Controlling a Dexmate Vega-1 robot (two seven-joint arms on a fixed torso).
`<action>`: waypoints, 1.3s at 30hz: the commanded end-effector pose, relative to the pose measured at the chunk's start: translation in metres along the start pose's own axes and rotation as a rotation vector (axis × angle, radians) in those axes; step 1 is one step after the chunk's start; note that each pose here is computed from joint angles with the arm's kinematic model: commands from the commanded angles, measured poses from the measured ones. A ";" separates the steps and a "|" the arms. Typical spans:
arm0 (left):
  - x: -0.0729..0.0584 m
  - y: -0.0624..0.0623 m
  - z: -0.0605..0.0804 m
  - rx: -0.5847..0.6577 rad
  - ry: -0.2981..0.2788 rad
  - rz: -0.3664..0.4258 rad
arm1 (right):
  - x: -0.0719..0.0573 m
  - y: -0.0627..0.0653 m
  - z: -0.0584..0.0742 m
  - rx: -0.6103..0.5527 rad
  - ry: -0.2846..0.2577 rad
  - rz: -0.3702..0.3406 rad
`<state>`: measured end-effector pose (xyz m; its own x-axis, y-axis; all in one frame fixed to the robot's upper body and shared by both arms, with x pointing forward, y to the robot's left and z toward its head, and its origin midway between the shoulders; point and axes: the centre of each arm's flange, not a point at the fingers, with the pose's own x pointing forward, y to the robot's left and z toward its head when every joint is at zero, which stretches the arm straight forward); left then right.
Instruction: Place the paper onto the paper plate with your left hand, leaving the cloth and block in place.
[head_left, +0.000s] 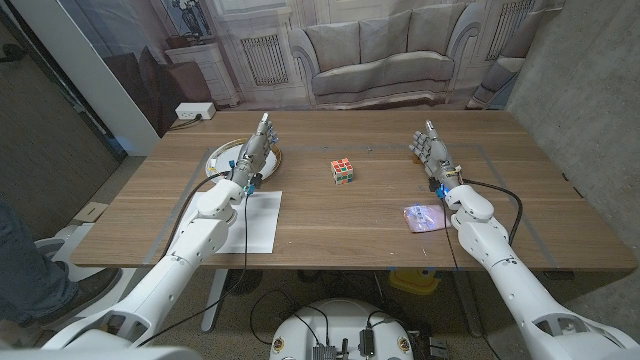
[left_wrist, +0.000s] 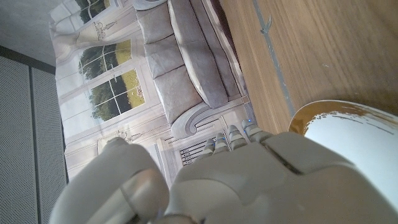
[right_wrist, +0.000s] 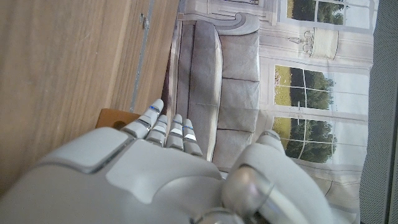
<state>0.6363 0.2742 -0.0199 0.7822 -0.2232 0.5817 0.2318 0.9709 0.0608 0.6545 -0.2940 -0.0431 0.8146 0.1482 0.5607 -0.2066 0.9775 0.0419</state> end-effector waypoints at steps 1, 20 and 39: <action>-0.014 0.000 0.004 0.034 -0.004 0.006 | -0.001 -0.003 0.000 0.001 0.003 -0.011; -0.038 -0.016 0.014 0.063 -0.064 0.008 | -0.013 -0.007 0.006 0.023 -0.030 0.016; -0.074 -0.010 0.017 0.096 -0.058 -0.006 | -0.030 0.010 0.024 -0.006 -0.085 0.019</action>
<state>0.5801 0.2757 -0.0430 0.7506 -0.2201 0.6231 0.1833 0.9752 0.1237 0.6287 -0.2976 -0.0407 0.7796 0.1634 0.6046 -0.2279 0.9732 0.0308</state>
